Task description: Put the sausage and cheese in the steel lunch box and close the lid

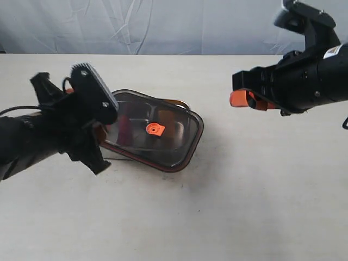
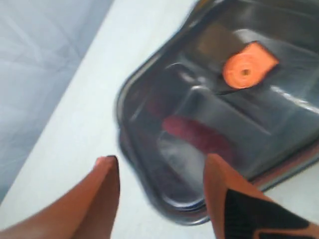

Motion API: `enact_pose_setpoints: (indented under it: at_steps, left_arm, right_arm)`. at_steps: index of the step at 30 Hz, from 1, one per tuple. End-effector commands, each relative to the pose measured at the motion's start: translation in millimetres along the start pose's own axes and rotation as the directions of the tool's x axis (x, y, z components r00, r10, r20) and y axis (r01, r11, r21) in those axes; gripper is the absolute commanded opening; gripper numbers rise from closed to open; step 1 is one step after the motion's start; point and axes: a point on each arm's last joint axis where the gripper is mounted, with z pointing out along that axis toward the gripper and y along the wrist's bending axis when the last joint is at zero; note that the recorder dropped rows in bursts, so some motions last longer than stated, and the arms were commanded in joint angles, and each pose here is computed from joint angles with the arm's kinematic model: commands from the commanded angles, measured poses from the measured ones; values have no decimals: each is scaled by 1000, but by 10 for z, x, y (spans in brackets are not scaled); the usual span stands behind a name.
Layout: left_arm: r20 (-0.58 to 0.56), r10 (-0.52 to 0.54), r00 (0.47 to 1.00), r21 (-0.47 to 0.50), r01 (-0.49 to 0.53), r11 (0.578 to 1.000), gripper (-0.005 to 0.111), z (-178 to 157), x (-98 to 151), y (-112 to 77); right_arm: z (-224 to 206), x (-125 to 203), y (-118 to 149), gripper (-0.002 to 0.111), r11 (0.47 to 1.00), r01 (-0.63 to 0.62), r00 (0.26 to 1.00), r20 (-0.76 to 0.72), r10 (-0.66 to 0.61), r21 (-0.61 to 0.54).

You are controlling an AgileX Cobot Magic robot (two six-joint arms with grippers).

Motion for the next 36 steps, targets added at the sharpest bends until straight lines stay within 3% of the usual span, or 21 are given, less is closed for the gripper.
enact_pose_setpoints:
  at_steps: [1, 4, 11, 19, 23, 36]
  left_arm:
    - [-15, -120, 993, -214, 114, 970, 29, -200, 35, 279]
    - [-4, -163, 987, -252, 156, 955, 3, -279, 41, 350]
    - [-29, -288, 957, -266, 271, 925, 0, -275, 122, 410]
    - [-67, -588, 806, -270, 553, 789, 0, -170, 365, 658]
    - [-71, -652, 755, -300, 607, 736, 0, -141, 521, 819]
    - [-56, -669, 741, -230, 642, 731, 0, -115, 520, 831]
  right_arm:
    - [156, 185, -128, 27, 995, -96, 995, -21, 97, 31]
    - [239, 259, -160, 0, 989, -148, 987, -53, 149, 31]
    - [435, 295, -227, 0, 971, -234, 968, -79, 237, 47]
    - [880, 326, -158, 0, 976, -205, 973, -96, 211, 74]
    - [1161, 289, -205, 0, 977, -181, 975, -114, 194, 111]
    - [1562, 118, -167, 0, 972, -216, 960, -162, 229, 93]
